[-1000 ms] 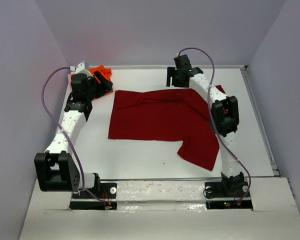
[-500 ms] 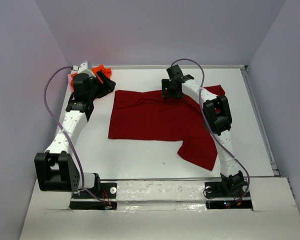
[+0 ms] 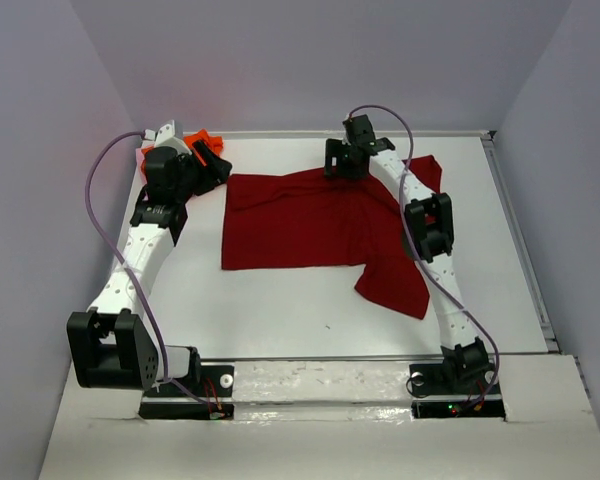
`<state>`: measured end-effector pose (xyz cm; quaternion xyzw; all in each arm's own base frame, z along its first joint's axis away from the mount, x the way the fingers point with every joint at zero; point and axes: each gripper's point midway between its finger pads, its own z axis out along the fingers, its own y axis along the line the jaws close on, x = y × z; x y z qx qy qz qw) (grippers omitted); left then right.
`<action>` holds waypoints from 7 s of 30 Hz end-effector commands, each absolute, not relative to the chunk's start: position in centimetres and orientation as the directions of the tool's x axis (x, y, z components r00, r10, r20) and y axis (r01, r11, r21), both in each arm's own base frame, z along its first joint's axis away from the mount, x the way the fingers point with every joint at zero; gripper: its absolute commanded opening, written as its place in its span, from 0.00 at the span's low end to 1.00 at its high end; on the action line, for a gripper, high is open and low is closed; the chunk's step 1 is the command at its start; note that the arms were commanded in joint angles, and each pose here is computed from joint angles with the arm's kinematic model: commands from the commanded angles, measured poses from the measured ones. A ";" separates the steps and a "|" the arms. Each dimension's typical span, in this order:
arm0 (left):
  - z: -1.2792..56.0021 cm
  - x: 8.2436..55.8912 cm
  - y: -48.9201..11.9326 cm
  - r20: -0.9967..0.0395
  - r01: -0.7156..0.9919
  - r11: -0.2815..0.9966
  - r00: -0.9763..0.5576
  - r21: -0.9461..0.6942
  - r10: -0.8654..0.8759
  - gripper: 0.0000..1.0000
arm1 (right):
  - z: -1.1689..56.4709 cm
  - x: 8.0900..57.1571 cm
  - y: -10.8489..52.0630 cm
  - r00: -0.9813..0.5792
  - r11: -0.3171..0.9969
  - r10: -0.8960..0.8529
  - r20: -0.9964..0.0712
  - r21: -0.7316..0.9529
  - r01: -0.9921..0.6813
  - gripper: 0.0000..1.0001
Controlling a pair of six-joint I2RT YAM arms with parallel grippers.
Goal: Fold and stack the t-shirts
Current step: Fold the flattened tshirt in 1/3 of the way, then grap the side of the flattened tshirt closest away from the robot with both arms
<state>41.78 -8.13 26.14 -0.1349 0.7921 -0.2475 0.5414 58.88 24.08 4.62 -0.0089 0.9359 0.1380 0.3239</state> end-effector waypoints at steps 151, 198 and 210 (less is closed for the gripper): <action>24.8 42.3 -9.2 -0.810 0.053 0.874 -0.406 -0.483 -0.423 0.68 | 6.5 18.8 7.5 -0.697 0.791 0.569 -0.437 0.060 0.609 0.68; 25.8 41.8 -9.8 -0.826 0.079 0.877 -0.384 -0.474 -0.412 0.68 | 1.5 18.1 6.0 -0.725 0.724 0.557 -0.404 -0.192 0.663 0.24; 25.8 41.7 -9.8 -0.830 0.077 0.880 -0.380 -0.469 -0.409 0.68 | 1.9 18.5 6.3 -0.717 0.737 0.559 -0.417 -0.145 0.660 0.00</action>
